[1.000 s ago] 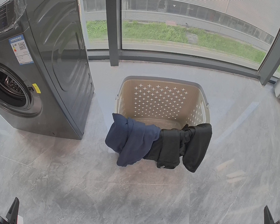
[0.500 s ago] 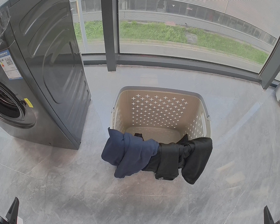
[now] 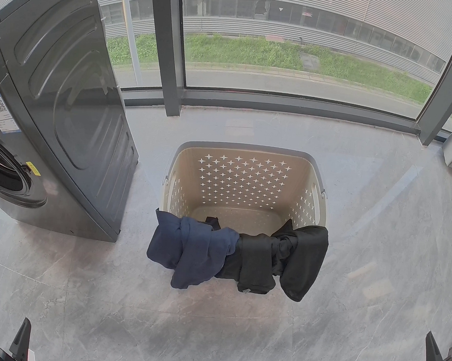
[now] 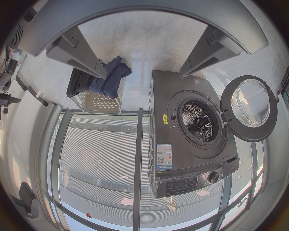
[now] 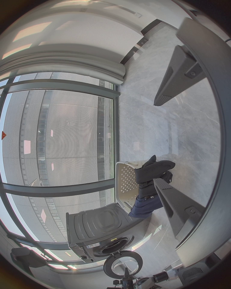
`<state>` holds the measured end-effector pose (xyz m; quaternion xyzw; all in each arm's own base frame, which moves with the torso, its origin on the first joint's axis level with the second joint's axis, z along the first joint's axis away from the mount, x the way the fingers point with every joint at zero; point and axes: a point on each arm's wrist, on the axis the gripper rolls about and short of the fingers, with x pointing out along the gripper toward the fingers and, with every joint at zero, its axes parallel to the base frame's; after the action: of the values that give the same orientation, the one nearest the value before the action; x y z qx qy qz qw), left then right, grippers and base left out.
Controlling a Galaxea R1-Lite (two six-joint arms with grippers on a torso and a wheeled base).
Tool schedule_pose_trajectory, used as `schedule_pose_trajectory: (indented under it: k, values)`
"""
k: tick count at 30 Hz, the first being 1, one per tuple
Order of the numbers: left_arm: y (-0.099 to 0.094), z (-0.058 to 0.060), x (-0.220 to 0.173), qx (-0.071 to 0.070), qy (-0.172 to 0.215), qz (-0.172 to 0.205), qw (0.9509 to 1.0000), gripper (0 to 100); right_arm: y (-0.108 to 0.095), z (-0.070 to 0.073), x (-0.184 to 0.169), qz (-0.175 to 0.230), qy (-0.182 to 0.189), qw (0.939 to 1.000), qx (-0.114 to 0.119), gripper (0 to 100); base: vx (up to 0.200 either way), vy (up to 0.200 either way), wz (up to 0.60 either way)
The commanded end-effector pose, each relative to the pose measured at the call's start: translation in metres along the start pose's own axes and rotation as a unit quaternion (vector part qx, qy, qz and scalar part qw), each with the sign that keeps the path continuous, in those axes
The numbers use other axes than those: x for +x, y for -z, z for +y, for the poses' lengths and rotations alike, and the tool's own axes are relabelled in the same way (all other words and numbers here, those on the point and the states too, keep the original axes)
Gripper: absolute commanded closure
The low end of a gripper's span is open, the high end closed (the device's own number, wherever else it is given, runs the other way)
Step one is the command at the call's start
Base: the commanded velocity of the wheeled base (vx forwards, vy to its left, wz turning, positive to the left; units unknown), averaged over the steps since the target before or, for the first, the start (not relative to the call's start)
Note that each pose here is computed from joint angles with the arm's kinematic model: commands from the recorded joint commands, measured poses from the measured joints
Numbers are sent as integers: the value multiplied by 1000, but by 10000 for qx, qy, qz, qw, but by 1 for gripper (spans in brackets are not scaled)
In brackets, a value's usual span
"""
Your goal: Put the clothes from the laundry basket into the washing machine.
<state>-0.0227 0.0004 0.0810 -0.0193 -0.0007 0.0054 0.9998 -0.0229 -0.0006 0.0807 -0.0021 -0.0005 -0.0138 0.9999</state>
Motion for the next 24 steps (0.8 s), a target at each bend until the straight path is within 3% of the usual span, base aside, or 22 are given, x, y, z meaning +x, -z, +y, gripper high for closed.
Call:
schedule_pose_trajectory:
  k: [1,10,13,14,16,17,18,19,20,21,24]
  values:
    - [5,0,0,-6,-1,29,10000,0,5,0,0,-2,-8,10000,-2,0,200,0,0]
    - [5,0,0,-14,-1,29,10000,0,5,0,0,5,0,10000,29,0,178,0,0]
    - [5,0,0,-6,-1,29,10000,0,-29,0,-10,-723,-75,9974,30,0,0,0,0]
    - [5,0,0,-14,-1,29,10000,0,-52,0,-15,-875,-184,9960,58,0,0,0,0]
    - [5,0,0,1,-1,29,10000,0,-61,1,-1,-166,-371,9990,190,0,0,0,0]
    - [5,0,0,1,-1,29,10000,0,-61,1,-1,-166,-371,9990,190,0,0,0,0]
    - [5,0,0,1,-1,29,10000,0,-54,3,23,853,-580,9933,530,0,0,0,0]
    - [5,0,0,-6,-1,29,10000,0,-48,4,35,1369,-664,9860,687,0,0,0,0]
    - [5,0,0,-6,-1,29,10000,0,-47,4,37,1425,-680,9849,707,0,0,0,0]
    - [5,0,0,-6,-1,29,10000,0,-43,6,67,2083,-824,9715,777,0,0,0,0]
    - [5,0,0,-14,-1,29,10000,0,-41,7,84,2266,-869,9674,723,0,0,0,0]
